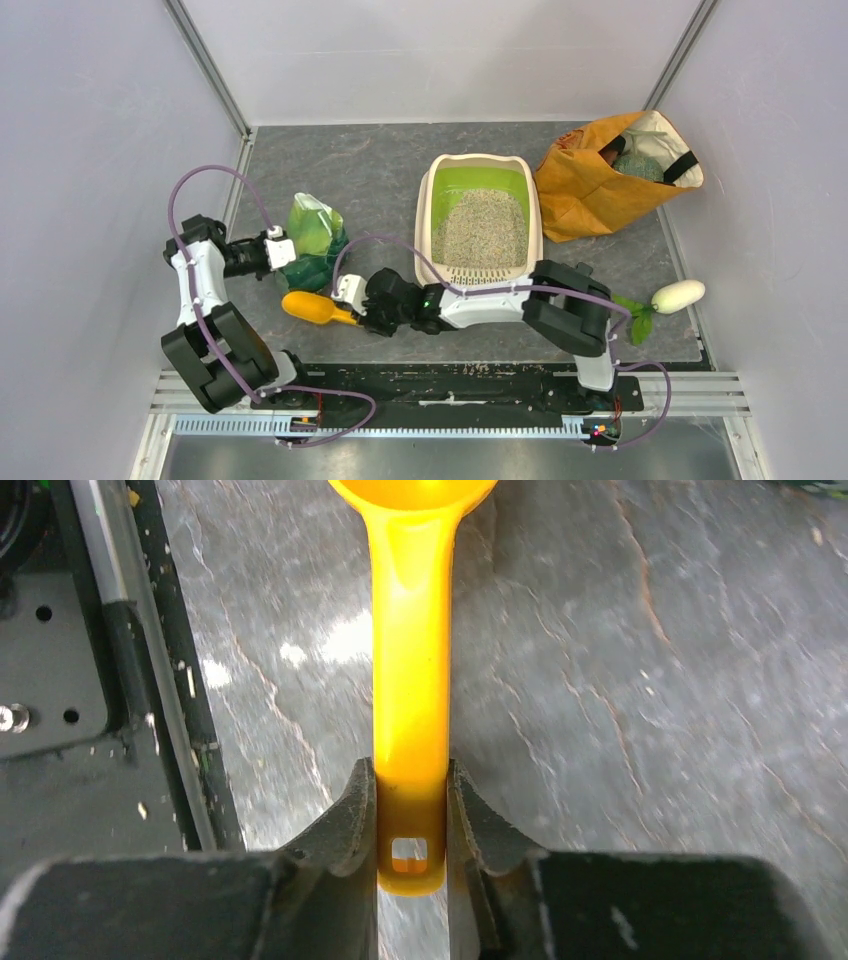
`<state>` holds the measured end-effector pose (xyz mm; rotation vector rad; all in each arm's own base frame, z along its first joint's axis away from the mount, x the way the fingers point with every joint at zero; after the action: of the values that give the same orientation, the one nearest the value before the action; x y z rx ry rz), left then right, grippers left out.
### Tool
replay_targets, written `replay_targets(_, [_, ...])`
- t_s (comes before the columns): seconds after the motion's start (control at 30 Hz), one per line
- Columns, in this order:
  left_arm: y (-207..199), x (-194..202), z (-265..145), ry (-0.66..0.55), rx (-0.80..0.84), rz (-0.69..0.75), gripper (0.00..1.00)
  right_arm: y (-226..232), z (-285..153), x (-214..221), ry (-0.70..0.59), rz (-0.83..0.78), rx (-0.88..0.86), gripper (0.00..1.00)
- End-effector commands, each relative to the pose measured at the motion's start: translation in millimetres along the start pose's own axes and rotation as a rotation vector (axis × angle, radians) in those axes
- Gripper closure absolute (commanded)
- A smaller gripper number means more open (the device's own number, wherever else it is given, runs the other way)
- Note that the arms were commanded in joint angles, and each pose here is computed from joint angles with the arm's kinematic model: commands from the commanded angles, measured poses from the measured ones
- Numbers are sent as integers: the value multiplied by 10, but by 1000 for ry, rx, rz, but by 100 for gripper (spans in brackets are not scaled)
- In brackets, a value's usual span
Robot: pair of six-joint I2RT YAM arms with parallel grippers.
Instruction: Fill the litter box with clean litter
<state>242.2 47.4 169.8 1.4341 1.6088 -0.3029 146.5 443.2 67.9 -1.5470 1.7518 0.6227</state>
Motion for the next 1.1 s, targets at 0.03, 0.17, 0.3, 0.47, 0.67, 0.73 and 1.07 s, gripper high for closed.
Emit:
replay_targets(0.03, [-197,65,5,43,48,-22,65,-62,-495,-203,-45,12,-44,100])
replay_targets(0.17, [-68,-7,-55,34,-9,-84,44,-32,-754,-183,-44,-5,-57,100])
replay_targets(0.3, [28,-78,-103,17,-41,-112,20,-51,-935,-230,-59,-10,-59,100])
replay_targets(0.47, [157,-103,-138,9,-91,-148,15,-67,-1086,-303,-83,-26,-54,100])
replay_targets(0.67, [336,-167,-208,-4,-149,-183,13,-122,-1179,-333,-93,-39,-36,100])
replay_targets(0.73, [347,-205,-231,-5,-156,-177,13,-144,-1192,-316,-91,-35,-30,100])
replay_targets(1.07, [412,-452,-492,3,-286,-208,11,-163,-1241,-314,-96,-44,-24,100])
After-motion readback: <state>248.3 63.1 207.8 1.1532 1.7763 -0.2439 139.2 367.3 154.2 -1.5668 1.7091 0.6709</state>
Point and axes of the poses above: each gripper's point midway between its finger pads, its own z axis out along the fingers, its own y axis along the line the jaws close on, x = y × z, the point moved 5 cm from there along -z, back along the fingers, and after that the axes turned 5 degrees about -z, right-handed, at the moved point
